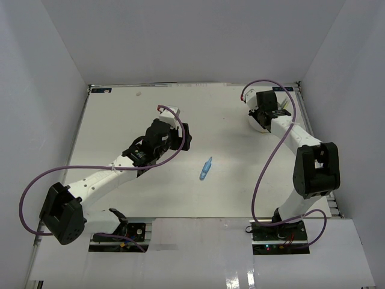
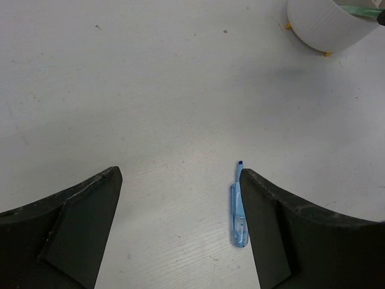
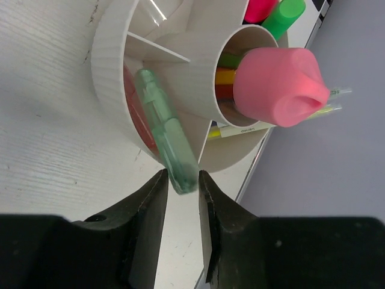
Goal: Sort the stationery into containers
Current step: Place the pen in the storage box.
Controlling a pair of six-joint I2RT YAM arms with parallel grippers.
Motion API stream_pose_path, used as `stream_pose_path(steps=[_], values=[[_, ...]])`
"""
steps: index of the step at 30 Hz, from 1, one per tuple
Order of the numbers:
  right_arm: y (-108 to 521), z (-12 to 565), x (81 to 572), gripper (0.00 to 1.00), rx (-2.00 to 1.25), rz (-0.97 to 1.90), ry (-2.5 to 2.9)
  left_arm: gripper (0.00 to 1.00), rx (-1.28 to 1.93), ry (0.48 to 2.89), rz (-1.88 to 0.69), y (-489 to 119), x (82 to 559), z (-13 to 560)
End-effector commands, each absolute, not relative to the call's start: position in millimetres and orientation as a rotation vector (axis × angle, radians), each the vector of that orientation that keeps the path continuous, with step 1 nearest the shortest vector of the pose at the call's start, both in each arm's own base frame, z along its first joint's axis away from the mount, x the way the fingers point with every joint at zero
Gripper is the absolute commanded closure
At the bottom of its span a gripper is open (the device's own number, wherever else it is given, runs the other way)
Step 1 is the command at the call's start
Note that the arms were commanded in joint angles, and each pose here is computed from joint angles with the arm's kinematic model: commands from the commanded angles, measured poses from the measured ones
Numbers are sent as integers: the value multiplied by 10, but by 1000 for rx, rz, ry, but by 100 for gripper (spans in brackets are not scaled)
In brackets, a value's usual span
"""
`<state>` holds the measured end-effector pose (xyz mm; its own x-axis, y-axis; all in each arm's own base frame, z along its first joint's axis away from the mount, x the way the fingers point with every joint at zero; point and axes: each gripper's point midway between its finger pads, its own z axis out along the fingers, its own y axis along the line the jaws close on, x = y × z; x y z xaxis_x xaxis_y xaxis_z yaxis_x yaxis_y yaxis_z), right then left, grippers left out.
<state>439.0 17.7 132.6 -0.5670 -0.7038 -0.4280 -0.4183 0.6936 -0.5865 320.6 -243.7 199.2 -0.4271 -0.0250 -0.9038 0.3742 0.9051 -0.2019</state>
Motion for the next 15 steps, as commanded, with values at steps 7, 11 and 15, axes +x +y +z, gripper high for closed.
stream_pose_path(steps=[7, 11, 15], values=[[169, 1536, 4569, 66, -810, -588, 2179, 10, 246, 1908, -495, -2459, 3221, 2272], [209, 1592, 4551, 66, -786, -561, 2165, 10, 249, 1907, -500, -2467, 3218, 2276], [363, 1846, 4480, 66, -716, -438, 2122, 10, 254, 1912, -513, -2492, 3210, 2265]])
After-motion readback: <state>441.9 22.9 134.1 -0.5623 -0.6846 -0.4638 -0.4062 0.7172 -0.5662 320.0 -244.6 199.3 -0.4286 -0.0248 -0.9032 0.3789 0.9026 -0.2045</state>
